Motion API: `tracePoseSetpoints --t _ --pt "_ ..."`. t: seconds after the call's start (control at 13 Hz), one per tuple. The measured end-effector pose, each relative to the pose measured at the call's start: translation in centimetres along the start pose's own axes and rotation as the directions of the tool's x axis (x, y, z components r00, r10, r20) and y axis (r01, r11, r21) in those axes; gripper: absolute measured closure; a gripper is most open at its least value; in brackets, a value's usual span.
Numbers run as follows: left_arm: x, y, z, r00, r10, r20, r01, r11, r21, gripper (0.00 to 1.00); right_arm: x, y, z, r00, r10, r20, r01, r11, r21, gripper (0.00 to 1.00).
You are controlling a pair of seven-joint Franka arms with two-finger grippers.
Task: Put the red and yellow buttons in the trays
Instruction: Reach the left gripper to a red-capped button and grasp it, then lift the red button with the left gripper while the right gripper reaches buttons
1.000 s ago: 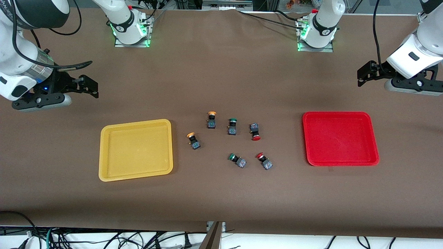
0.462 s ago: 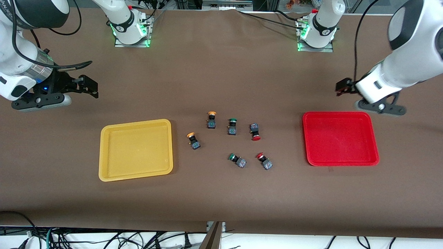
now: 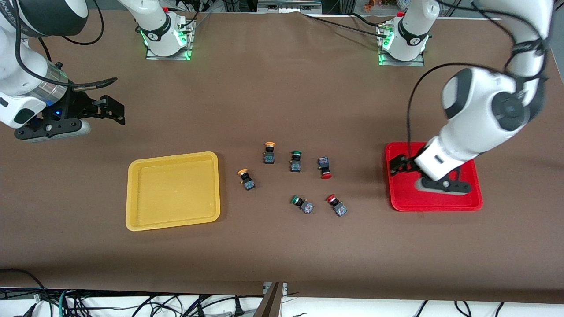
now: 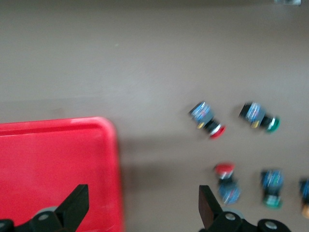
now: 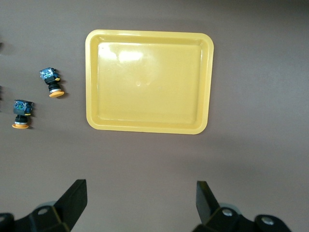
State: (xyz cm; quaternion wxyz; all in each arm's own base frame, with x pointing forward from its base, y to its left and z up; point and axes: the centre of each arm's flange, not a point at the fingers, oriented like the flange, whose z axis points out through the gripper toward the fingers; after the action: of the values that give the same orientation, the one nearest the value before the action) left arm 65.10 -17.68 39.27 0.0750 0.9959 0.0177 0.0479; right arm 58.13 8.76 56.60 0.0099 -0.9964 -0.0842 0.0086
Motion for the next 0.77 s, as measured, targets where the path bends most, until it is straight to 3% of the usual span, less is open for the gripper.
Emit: tracePoseSetpoints --t 0.15,0.31,0.46,0.77 --pt "-0.2 4.7 4.4 0.987 -0.152 -0.045 0.151 0.988 -0.02 0.0 0.0 0.0 0.0 1.0 0.0 0.0 0.0 1.0 0.0 0.0" --pt "0.7 6.9 8.0 0.963 -0.257 -0.081 0.26 0.965 0.025 0.0 0.0 0.0 0.0 1.0 0.0 0.0 0.0 1.0 0.0 0.0" --pt "1.8 8.3 11.9 0.917 -0.382 -0.116 0.39 0.919 0.057 0.0 0.0 0.0 0.0 1.0 0.0 0.0 0.0 1.0 0.0 0.0" --pt "2.2 9.6 16.8 0.862 -0.493 -0.118 0.502 0.863 0.063 0.0 0.1 0.0 0.3 1.0 0.0 0.008 0.0 1.0 0.001 0.0"
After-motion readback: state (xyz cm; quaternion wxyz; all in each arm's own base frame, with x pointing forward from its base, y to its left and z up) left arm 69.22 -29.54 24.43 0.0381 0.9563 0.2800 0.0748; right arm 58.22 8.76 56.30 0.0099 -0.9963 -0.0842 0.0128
